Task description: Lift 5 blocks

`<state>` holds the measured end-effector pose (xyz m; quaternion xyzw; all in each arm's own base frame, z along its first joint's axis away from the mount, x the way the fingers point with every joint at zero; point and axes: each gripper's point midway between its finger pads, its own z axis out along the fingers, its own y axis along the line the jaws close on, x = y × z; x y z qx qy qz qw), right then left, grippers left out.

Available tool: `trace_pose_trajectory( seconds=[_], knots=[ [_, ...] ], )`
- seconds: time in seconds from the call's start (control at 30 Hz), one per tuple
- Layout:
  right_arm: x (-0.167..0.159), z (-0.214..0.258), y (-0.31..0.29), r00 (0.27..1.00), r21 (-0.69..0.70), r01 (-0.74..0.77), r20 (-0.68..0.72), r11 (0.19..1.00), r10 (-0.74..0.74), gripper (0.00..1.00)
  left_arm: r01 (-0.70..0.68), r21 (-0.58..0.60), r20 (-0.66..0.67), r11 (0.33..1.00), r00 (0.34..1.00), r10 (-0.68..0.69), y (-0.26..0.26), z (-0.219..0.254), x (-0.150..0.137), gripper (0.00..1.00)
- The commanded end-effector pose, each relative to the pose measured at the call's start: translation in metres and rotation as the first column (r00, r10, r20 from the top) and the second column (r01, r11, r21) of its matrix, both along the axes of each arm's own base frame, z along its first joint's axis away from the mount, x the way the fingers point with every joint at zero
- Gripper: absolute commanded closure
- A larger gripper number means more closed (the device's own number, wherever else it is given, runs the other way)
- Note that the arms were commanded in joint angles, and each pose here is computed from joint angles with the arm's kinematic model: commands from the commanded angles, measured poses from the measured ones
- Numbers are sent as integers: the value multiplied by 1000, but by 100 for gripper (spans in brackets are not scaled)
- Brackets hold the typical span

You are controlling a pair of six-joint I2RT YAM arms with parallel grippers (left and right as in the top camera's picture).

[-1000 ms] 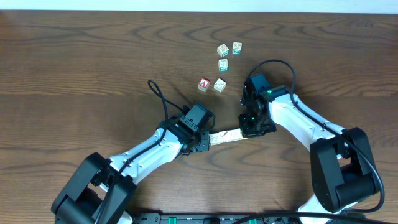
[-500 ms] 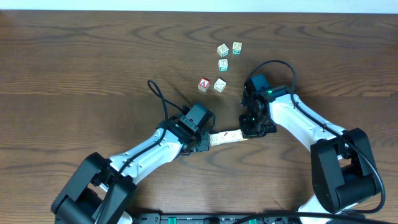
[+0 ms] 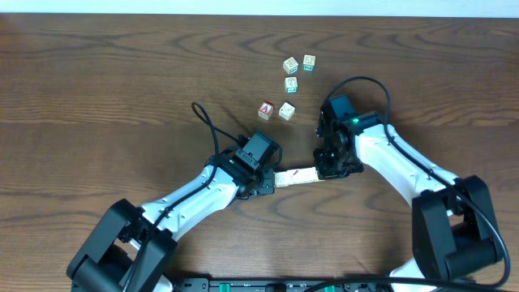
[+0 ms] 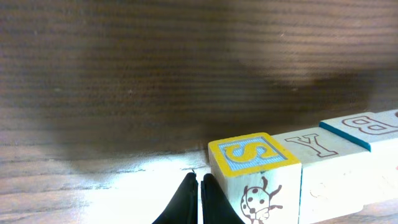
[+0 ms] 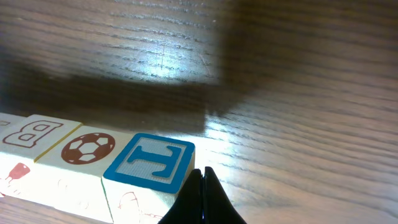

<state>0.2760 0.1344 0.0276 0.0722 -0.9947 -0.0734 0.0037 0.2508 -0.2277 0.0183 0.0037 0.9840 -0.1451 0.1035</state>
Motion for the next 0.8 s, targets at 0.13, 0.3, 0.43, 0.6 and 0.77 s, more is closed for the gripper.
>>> trace_pose_trajectory(
  seconds=[0.13,0.3,0.43,0.6,0.77],
  knots=[
    [-24,30,63,995,283,-77,-42,956,93,99,121,-232,77,965,991,-106,-62,59,8,93],
    [-26,30,63,994,281,-75,-50,957,93,99,125,-242,92,962,990,-105,-65,67,11,93],
    [-26,30,62,994,280,-74,-52,957,92,99,128,-250,104,960,989,-104,-65,73,12,93],
    [-26,30,62,995,279,-54,-61,959,74,99,129,-256,112,958,988,-104,-66,76,12,93],
    [-28,30,62,996,271,11,-93,963,15,99,127,-251,104,960,989,-104,-64,75,10,93]
  ],
)
